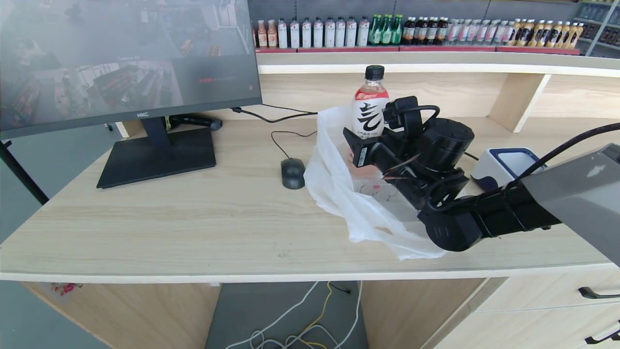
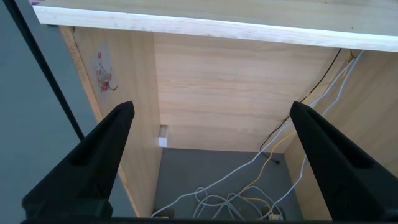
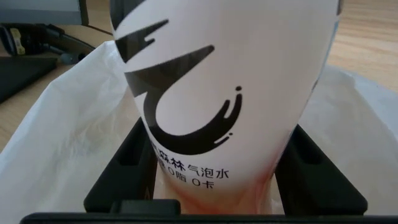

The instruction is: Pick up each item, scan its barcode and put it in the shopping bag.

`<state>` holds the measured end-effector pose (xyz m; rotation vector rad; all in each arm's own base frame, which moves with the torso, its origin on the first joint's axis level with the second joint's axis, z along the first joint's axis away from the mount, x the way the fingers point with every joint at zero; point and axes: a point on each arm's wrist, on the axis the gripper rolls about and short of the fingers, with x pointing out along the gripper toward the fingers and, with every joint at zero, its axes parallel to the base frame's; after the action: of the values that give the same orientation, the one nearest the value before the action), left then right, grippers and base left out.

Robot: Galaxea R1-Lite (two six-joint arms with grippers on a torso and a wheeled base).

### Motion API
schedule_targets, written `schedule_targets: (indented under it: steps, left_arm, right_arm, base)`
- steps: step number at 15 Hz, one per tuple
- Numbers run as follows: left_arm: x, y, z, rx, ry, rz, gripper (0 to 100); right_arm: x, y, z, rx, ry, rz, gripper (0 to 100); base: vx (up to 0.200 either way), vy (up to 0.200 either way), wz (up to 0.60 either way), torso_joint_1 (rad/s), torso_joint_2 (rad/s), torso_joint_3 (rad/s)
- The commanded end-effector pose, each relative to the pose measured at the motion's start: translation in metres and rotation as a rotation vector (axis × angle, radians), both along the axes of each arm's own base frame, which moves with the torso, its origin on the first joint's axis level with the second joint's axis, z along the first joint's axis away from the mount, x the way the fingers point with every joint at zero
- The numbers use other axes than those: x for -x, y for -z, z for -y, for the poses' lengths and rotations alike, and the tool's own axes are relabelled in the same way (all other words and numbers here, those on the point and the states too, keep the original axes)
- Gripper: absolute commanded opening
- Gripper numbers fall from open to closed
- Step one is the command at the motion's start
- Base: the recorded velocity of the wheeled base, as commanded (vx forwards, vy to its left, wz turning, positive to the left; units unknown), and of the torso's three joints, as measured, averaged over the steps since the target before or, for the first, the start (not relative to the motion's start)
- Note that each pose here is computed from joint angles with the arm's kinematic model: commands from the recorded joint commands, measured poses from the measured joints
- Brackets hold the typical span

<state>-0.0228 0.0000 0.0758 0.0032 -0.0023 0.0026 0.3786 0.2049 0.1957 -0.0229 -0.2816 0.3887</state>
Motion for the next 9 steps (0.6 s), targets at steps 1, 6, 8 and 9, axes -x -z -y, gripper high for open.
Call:
schedule_targets:
  steps: [1, 6, 8, 9]
  left_arm:
    - [0.0000, 0.0000, 0.0000, 0.000, -0.001, 0.001, 100]
    - [0.0000, 0.0000, 0.0000, 0.000, -0.001, 0.001, 100]
    - [0.0000, 0.0000, 0.0000, 0.000, 0.001, 0.001, 100]
    - [0.0000, 0.0000, 0.0000, 0.000, -0.001, 0.001, 100]
  right_arm:
    - [0.0010, 0.0006, -0.0013, 0.002, -0.004, -0.002, 0]
    - [0.0036, 0.0067, -0.0013, 0.013, -0.009, -0.024, 0]
    - [0.0047, 0.0104, -0.0014, 0.019, -0.009, -0.036, 0]
    - [0.0047, 0.0104, -0.0014, 0.019, -0.009, -0.036, 0]
  base:
    - [0.000, 0.000, 0.00, 0.000, 0.00, 0.000]
    - [0.000, 0.000, 0.00, 0.000, 0.00, 0.000]
    - [0.000, 0.000, 0.00, 0.000, 0.00, 0.000]
    - [0.000, 0.000, 0.00, 0.000, 0.00, 0.000]
